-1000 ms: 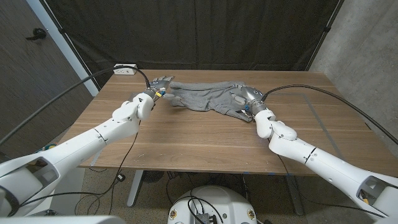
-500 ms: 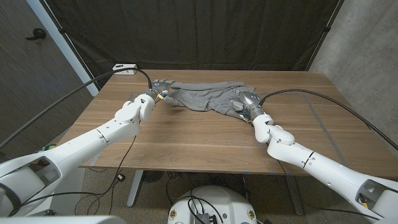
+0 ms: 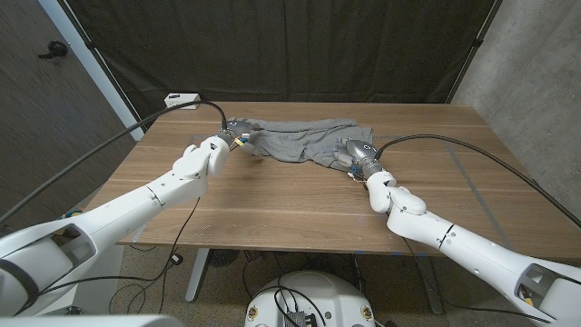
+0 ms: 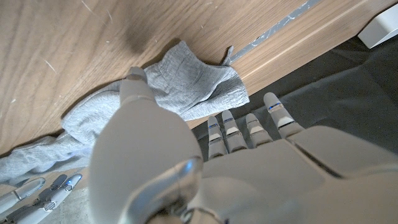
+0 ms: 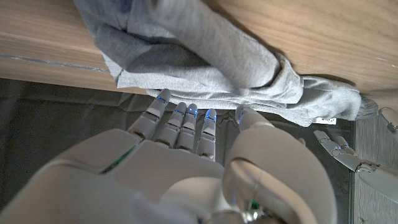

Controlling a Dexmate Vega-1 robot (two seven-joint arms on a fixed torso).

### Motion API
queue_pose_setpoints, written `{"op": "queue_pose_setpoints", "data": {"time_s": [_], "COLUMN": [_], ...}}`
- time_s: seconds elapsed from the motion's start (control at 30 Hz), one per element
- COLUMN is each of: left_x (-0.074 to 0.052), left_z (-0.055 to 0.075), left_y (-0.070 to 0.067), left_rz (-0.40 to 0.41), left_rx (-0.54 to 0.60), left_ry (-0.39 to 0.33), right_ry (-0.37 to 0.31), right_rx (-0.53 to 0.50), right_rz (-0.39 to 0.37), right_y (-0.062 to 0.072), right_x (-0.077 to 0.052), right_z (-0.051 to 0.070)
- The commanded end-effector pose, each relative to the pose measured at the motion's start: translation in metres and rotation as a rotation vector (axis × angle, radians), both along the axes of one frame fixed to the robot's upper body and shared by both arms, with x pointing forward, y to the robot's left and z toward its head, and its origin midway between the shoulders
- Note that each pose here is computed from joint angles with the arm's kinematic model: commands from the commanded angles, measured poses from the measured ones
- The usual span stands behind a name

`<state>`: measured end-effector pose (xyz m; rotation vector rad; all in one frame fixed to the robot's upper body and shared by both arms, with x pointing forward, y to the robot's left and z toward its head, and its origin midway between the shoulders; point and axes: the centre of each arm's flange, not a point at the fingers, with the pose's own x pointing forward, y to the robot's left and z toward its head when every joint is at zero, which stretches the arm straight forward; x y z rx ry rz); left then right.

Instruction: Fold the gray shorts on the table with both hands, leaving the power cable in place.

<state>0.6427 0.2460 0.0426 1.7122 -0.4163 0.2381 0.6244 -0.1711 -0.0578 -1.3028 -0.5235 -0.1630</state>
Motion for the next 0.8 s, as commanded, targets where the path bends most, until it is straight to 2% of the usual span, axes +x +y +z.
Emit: {"op": "queue_pose_setpoints", "data": {"time_s": [0.03, 0.4, 0.8], "left_x": [0.008, 0.025, 0.034], "left_z": [0.0, -0.008, -0.012], "left_y": [-0.009, -0.02, -0.031], "left_rz": [0.023, 0.025, 0.022], "left_rx": [0.072, 0.102, 0.153], "left_ry": [-0.022, -0.014, -0.027], "right_ry": [0.031, 0.055, 0.071], "right_rx": [0.019, 0.005, 0.01], "right_rz": [0.003, -0.001, 0.004], "right_y": [0.0, 0.0, 0.001], "right_x": [0.003, 0.005, 0.007], "right_z": [-0.012, -0.019, -0.024]}}
